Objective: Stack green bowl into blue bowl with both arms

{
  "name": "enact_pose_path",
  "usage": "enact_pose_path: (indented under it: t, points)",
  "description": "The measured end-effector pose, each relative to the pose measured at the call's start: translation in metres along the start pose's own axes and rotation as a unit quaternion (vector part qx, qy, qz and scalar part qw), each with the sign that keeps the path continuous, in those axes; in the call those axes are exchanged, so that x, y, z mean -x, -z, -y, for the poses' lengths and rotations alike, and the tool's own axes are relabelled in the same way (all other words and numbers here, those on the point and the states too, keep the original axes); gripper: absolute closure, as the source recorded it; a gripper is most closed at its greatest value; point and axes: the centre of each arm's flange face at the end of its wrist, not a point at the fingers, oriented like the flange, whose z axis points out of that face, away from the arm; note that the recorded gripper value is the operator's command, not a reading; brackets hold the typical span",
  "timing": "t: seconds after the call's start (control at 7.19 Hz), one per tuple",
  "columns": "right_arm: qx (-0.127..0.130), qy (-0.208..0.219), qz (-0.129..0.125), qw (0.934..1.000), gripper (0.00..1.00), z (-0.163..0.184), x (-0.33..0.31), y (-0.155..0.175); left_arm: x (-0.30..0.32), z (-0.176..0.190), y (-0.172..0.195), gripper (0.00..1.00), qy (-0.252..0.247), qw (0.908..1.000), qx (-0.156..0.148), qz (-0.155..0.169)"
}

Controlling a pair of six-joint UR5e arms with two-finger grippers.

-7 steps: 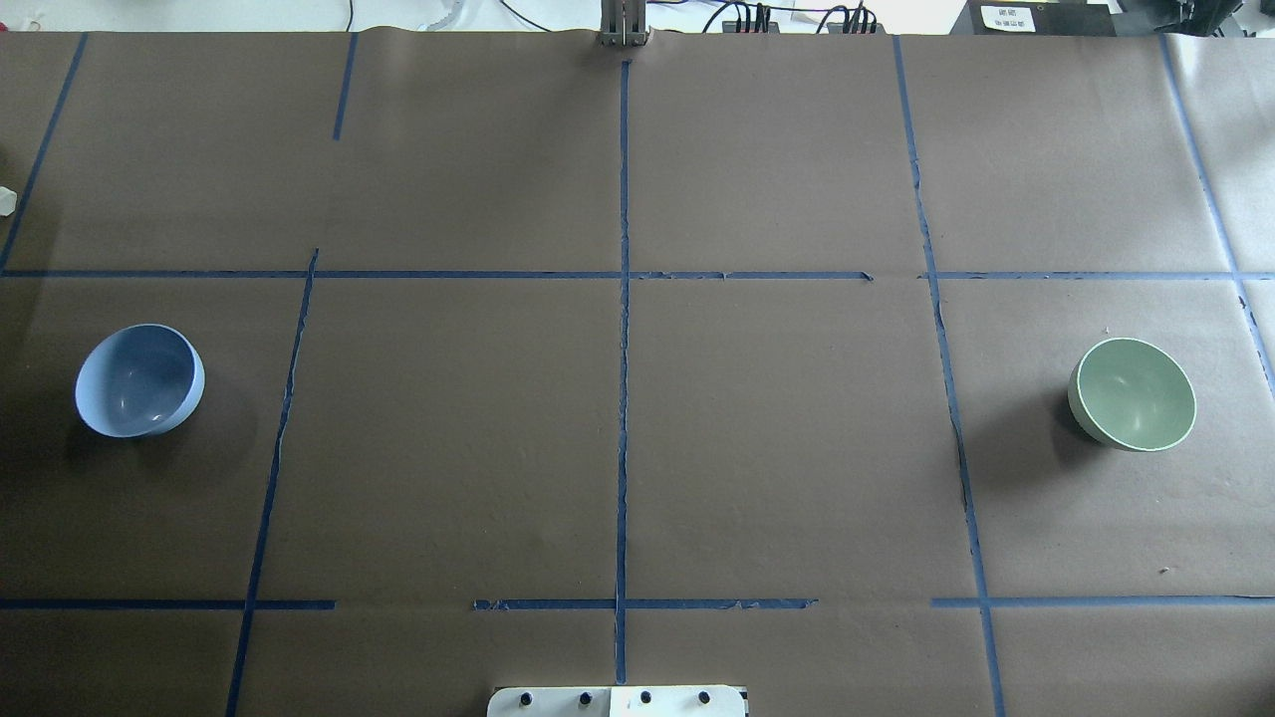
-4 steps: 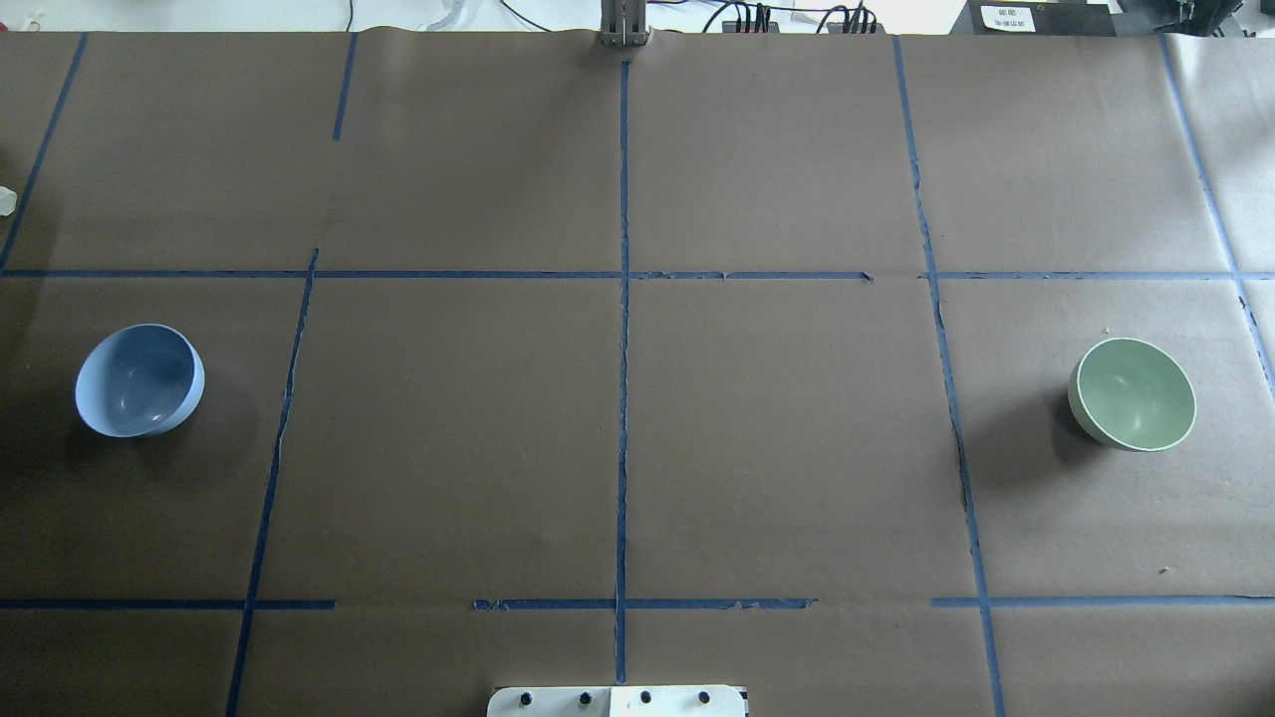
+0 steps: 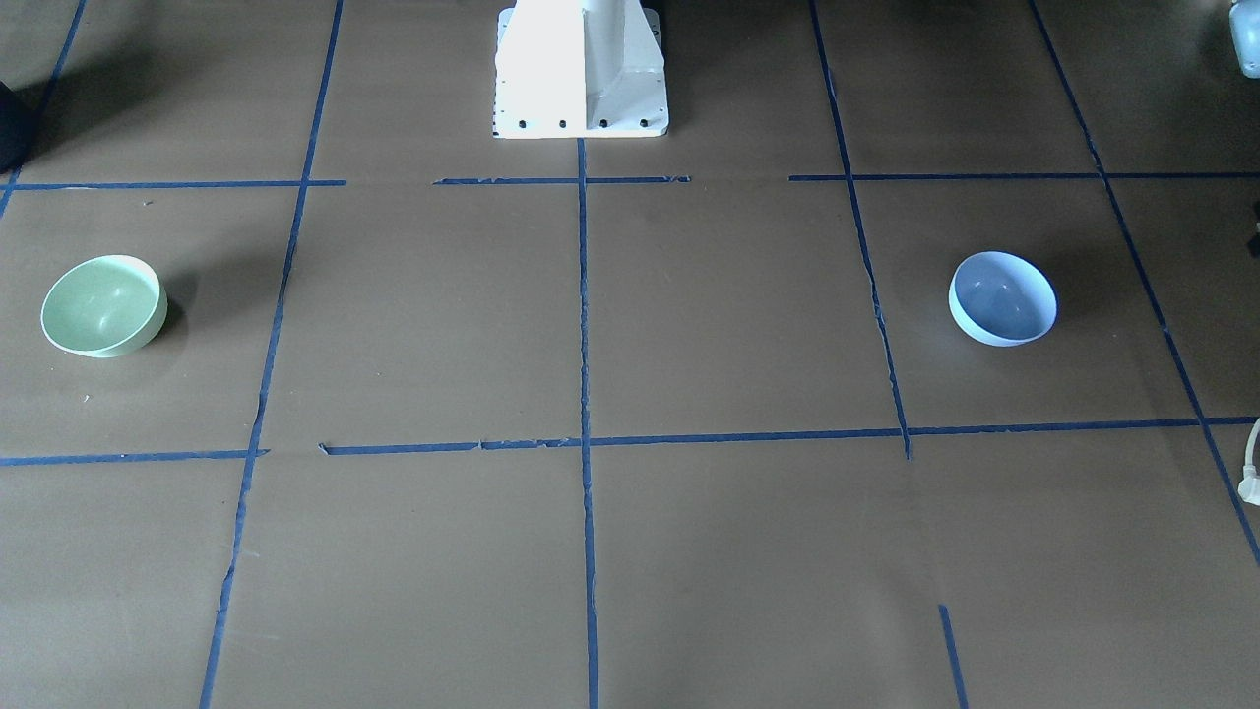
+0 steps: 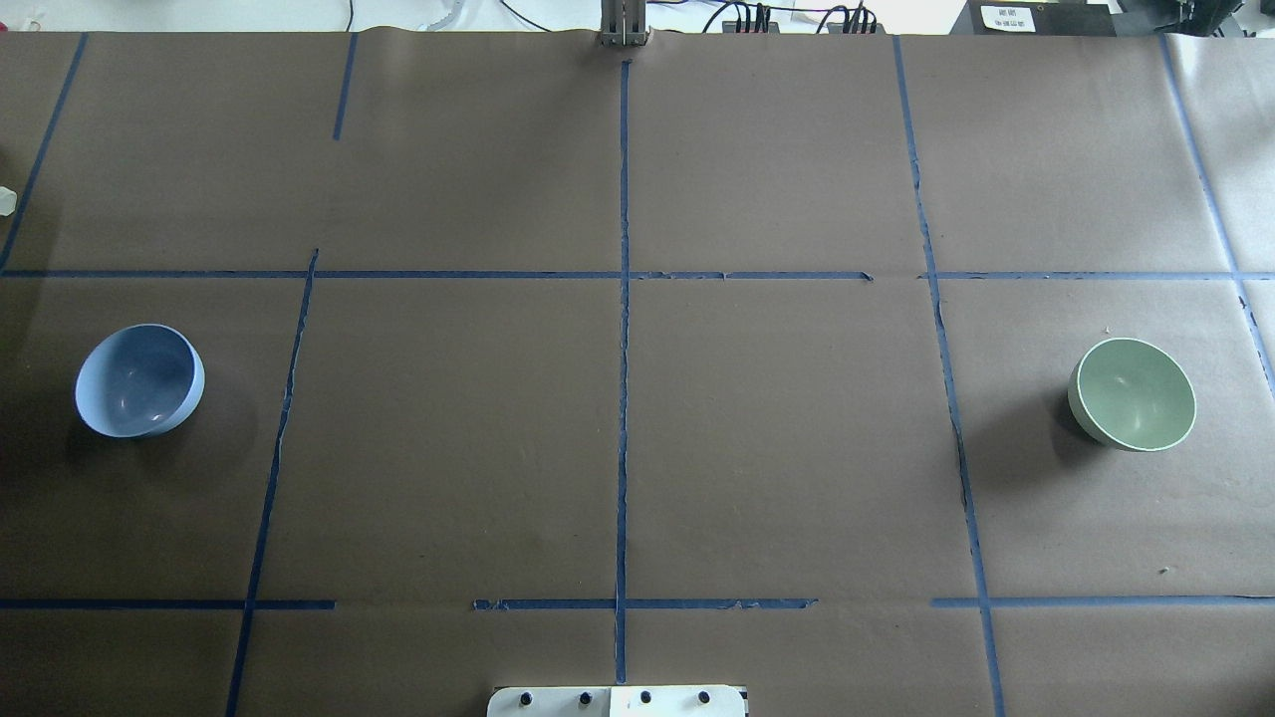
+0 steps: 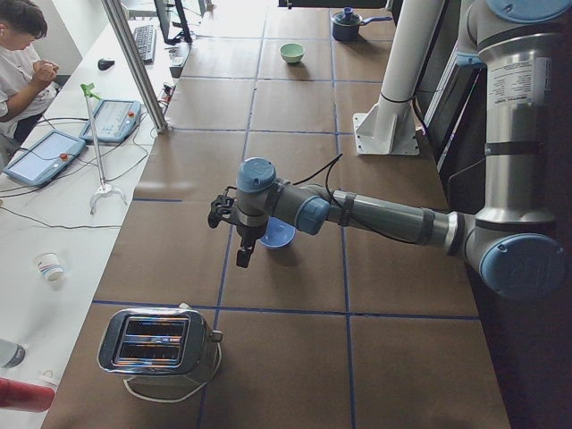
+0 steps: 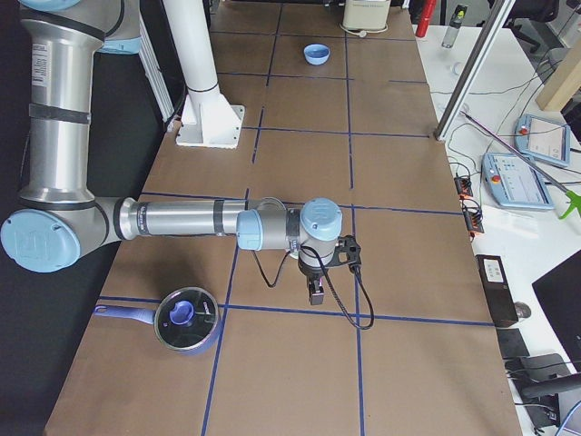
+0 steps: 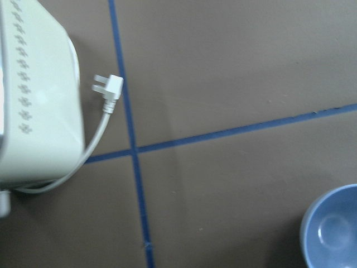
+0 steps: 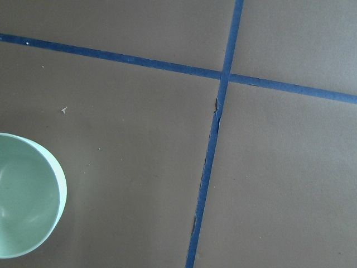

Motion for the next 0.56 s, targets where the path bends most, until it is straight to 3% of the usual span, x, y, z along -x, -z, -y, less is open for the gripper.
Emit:
enact_pose_path:
  t: [0.28, 0.56]
  points:
    - [0.0, 0.001, 0.0, 1.0, 0.0, 0.0, 0.0, 0.0, -0.057, -0.029, -0.054, 0.0, 0.048, 0.9984, 0.021, -0.023]
    - [0.002, 0.0, 0.0, 1.0, 0.0, 0.0, 0.0, -0.001, -0.095, -0.028, -0.093, 0.0, 0.085, 0.9962, 0.016, -0.008]
